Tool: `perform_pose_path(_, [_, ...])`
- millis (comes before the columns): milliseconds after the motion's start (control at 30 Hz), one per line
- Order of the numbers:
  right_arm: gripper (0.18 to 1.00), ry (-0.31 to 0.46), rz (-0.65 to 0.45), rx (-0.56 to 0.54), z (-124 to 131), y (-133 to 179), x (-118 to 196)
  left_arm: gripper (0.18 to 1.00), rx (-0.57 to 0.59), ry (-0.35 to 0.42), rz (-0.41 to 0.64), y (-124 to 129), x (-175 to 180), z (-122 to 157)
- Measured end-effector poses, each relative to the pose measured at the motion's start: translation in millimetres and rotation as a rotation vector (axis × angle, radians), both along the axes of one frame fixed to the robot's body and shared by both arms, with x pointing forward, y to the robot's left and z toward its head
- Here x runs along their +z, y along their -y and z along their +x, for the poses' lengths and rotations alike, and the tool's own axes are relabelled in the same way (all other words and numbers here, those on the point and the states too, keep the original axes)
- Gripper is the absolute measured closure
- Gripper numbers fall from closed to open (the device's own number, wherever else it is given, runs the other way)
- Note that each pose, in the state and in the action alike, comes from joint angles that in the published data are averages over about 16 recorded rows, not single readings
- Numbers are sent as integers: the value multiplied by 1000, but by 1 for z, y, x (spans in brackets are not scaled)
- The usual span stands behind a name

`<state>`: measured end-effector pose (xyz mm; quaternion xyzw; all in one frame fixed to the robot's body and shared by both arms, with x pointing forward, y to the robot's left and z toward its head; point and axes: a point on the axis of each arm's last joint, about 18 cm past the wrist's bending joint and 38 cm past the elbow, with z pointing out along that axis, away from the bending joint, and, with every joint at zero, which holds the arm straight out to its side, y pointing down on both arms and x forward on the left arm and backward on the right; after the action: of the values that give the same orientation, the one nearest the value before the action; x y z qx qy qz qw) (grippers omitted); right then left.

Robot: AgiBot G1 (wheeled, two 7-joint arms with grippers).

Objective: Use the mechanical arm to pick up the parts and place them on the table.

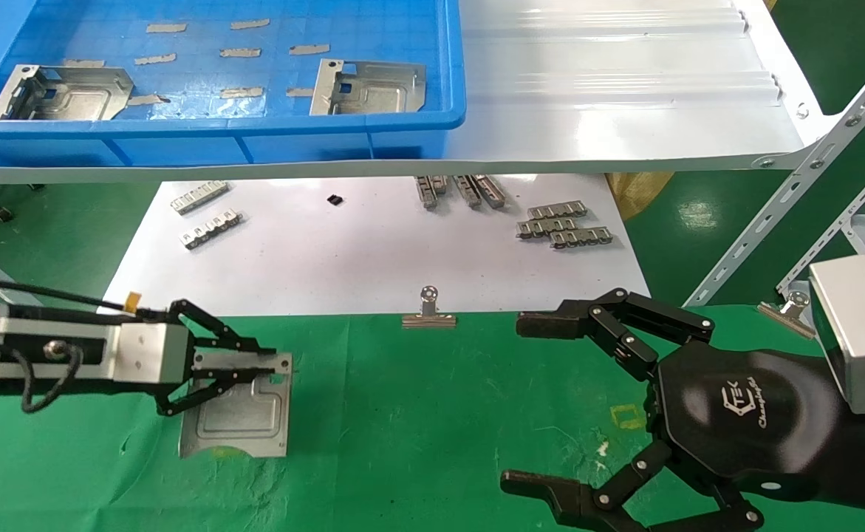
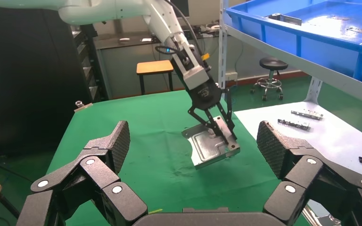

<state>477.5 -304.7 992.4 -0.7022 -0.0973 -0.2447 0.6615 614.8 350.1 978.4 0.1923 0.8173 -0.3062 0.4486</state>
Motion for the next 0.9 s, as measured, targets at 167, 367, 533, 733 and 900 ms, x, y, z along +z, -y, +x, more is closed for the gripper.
perform_pose_path(167, [178,0,0,0,0,0,0,917,20,-7,8,-5,-17,5])
perform_pose_path(367, [178,0,0,0,0,0,0,903,28,-12,18,-9,-27,7])
perform_pose_path(533, [178,0,0,0,0,0,0,870,24,-27,3,-11,-27,3])
perform_pose_path(733, [178,0,0,0,0,0,0,799,11,-84,-68,-14,-28,-6])
perform_pose_path(900, [178,0,0,0,0,0,0,712,2,-140,-146,-18,-31,-14])
